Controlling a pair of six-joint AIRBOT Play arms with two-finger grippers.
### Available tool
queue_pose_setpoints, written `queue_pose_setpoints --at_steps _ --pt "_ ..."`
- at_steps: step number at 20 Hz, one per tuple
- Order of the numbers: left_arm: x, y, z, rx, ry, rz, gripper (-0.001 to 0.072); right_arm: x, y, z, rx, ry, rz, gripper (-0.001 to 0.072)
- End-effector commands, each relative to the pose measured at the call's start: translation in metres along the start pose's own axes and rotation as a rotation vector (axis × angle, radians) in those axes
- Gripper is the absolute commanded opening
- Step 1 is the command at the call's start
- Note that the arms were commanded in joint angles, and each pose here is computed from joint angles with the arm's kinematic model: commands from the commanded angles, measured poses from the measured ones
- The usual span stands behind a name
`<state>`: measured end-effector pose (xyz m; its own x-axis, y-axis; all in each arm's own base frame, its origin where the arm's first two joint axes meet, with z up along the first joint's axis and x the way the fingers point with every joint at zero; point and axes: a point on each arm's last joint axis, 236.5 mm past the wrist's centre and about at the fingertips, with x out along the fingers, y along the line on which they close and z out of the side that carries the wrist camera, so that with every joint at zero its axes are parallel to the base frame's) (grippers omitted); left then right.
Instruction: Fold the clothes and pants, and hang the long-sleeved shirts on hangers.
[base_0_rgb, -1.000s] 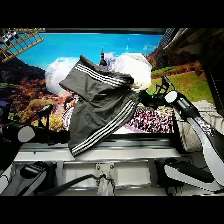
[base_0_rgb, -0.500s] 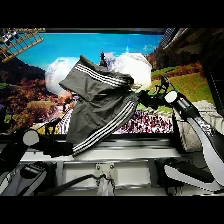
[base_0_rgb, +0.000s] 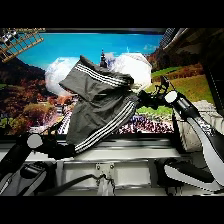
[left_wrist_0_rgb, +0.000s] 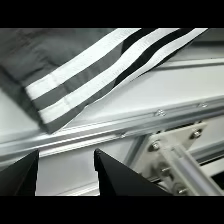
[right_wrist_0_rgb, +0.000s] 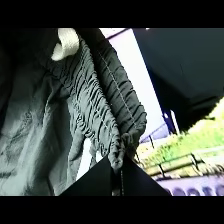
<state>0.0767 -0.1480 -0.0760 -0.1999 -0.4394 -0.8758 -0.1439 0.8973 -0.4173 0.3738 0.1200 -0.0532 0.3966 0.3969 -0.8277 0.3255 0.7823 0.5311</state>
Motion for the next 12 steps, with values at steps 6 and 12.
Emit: queue_pose_setpoints --at_steps 6,12 --pt "0.011 0.006 0.011 -0.022 -0.053 -0.006 0.0362 0.000 0.000 -0.003 -0.009 0.014 -0.002 0.0024" --pt "0.007 -0.027 0.033 -0.015 -0.144 -0.148 0.0361 0.000 0.000 -0.003 -0.020 0.011 -0.001 0.0024"
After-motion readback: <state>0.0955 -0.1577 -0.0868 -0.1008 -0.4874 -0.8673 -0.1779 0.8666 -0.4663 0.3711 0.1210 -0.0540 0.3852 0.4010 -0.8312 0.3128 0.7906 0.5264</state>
